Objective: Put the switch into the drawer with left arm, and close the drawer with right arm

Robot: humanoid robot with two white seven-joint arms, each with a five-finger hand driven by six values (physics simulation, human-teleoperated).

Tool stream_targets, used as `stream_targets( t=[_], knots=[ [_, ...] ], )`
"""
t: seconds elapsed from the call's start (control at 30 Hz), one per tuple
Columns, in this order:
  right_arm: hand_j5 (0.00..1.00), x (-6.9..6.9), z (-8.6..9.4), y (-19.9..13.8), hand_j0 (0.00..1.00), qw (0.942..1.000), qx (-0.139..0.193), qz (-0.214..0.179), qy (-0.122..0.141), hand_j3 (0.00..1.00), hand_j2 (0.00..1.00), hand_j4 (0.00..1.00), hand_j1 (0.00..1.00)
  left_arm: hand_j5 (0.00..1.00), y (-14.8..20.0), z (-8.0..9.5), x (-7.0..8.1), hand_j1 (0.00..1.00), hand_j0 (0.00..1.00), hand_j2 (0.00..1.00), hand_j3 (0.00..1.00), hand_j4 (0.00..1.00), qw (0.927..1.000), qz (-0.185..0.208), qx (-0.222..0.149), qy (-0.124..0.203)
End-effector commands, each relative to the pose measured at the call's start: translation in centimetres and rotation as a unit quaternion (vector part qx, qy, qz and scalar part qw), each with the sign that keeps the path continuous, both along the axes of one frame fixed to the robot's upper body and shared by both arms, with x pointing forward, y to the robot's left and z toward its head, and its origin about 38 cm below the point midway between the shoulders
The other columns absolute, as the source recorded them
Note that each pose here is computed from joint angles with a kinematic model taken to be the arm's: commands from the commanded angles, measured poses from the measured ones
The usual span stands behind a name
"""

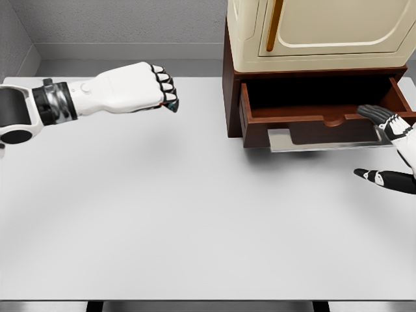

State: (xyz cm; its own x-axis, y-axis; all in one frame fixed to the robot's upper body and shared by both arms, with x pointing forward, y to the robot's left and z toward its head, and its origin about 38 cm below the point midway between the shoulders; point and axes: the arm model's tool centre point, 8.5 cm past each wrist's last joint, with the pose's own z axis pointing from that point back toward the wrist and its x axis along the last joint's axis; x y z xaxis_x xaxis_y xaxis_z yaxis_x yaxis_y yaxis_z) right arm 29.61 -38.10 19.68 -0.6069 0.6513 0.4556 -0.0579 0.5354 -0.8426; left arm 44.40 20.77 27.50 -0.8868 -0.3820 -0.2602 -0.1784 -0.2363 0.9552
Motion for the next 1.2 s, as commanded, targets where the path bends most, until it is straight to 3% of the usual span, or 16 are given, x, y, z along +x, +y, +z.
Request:
stream_targets(
  t=[0.0,0.13,0.33,1.17],
  knots=[
    [1.00,0.0,0.1,0.0,1.00,1.0000,0.003,0.000,0.000,1.00,1.00,1.00,1.00,0.48,-0.7,0.5,-0.5,0.48,0.48,0.48,0.48,0.48,0.9999,-0.013,-0.005,-0.006],
    [1.00,0.0,0.1,0.0,1.00,1.0000,0.002,0.000,0.000,1.00,1.00,1.00,1.00,0.48,-3.4,1.3,-1.0,0.48,0.48,0.48,0.48,0.48,0.9986,-0.045,-0.023,-0.015],
    [1.00,0.0,0.1,0.0,1.00,1.0000,0.003,0.000,0.000,1.00,1.00,1.00,1.00,0.48,-4.7,1.7,-1.2,0.48,0.48,0.48,0.48,0.48,0.9977,-0.058,-0.028,-0.019],
    [1.00,0.0,0.1,0.0,1.00,1.0000,0.003,0.000,0.000,1.00,1.00,1.00,1.00,0.49,-11.1,6.5,-1.7,0.49,0.49,0.49,0.49,0.49,0.9876,-0.126,-0.066,-0.067]
  ],
)
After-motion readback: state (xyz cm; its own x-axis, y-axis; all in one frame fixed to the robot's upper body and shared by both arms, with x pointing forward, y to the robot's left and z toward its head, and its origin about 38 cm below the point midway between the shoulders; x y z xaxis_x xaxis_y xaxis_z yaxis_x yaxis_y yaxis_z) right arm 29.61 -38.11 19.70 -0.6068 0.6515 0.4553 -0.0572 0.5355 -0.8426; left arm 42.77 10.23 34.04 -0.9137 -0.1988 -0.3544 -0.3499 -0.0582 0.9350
